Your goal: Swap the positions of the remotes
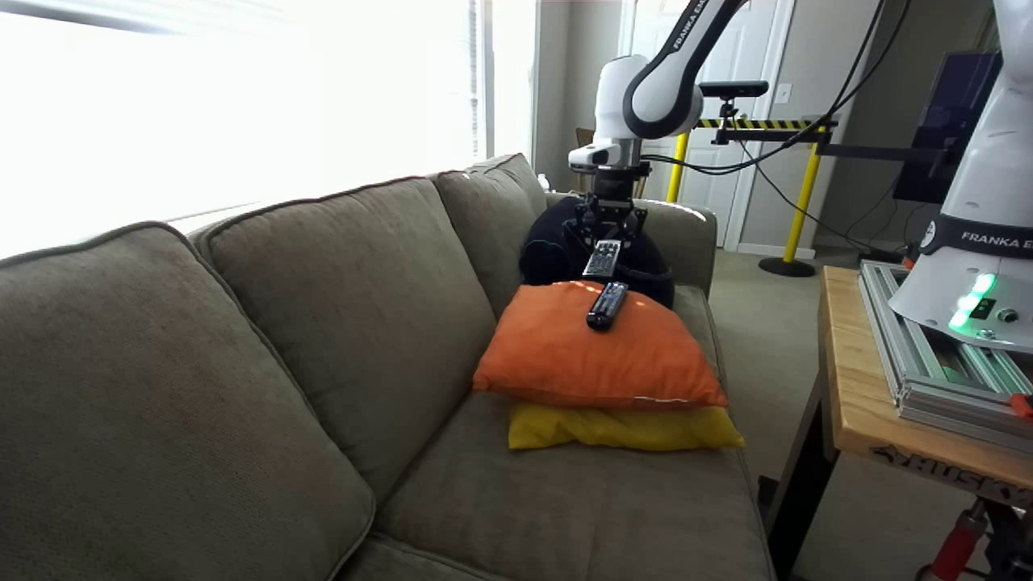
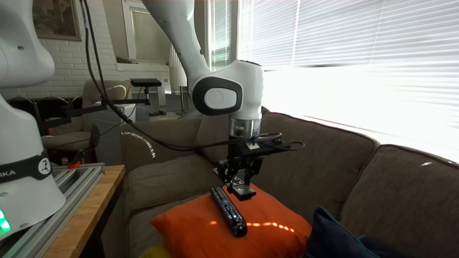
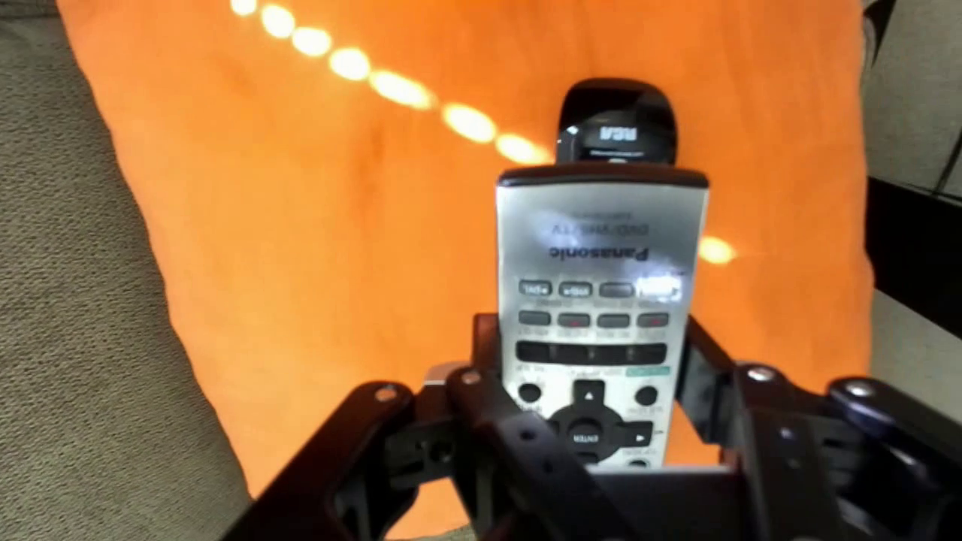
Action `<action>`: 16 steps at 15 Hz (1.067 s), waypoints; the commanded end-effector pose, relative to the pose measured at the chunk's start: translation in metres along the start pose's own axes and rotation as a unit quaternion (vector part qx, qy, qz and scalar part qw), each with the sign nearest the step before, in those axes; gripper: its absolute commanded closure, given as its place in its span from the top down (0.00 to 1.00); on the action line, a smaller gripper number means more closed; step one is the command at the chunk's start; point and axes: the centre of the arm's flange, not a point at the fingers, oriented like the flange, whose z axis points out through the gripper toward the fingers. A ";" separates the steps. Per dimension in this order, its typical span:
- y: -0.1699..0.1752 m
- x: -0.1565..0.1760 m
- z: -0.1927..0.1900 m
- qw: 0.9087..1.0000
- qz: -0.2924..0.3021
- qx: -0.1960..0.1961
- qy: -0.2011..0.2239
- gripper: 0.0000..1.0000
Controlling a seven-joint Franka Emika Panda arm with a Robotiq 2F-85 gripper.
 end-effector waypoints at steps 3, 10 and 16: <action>-0.034 -0.012 -0.005 0.999 0.025 -0.007 0.024 0.31; -0.027 -0.013 0.014 0.998 0.040 -0.021 0.037 0.31; -0.026 -0.016 0.031 0.999 0.036 -0.026 0.028 0.31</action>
